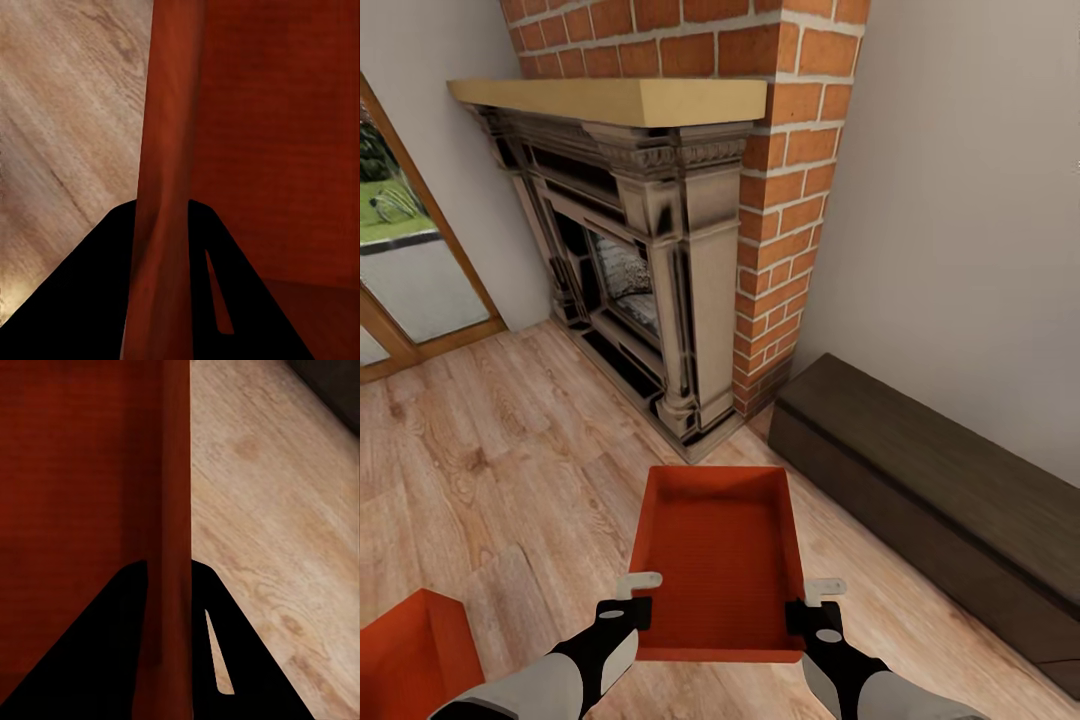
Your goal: Move the two storage containers from the living room to the garage. In the garage, place one container on the floor and stack the other container on top of it (either order is fine).
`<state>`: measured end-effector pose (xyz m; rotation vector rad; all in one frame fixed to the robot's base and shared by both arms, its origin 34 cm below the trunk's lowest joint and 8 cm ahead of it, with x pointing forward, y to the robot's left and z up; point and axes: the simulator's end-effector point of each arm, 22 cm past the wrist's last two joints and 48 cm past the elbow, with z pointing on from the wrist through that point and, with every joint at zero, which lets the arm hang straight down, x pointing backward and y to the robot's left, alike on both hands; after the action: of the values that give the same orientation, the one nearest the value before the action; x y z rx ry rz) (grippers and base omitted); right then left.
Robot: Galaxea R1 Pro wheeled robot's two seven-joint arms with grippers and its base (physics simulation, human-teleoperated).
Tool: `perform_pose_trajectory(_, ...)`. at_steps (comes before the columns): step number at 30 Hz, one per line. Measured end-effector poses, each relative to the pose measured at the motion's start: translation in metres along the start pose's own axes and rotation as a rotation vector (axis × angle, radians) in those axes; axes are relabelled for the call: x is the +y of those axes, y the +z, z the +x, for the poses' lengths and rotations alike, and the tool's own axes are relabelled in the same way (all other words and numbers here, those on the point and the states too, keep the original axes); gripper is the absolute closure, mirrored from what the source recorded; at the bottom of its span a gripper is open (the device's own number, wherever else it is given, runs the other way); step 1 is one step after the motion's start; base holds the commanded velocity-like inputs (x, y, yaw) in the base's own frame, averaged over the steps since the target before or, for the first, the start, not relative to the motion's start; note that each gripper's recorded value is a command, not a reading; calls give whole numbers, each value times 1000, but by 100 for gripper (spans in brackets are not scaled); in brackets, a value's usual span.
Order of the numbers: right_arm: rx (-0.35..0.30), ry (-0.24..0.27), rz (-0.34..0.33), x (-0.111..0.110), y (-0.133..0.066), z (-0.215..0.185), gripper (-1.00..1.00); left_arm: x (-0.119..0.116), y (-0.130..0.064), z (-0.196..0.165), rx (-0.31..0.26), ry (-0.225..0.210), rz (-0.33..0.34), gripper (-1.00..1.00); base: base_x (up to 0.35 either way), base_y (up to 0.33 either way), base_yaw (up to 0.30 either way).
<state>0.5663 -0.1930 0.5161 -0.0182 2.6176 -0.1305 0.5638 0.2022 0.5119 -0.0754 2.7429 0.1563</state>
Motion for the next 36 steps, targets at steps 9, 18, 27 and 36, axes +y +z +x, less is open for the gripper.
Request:
perform_pose_trajectory(9, -2, 0, 1, -1, -12, -6, 100, 1, -12, -5, -2, 0, 0, 100, 0, 0, 0)
perform_pose_trajectory(18, -1, -1, 1, -2, -22, -11, 100, 3, -23, -8, 0, -1, 0, 100, 0, 0, 0)
perform_pose_trajectory(27, -10, -5, 2, -3, -24, -18, 100, 3, -27, -13, -10, -7, -1, 100, 0, 0, 0)
perform_pose_trajectory(36, -23, -4, 2, -4, -27, -25, 100, 3, -31, -20, -23, -7, -1, 100, 0, 0, 0)
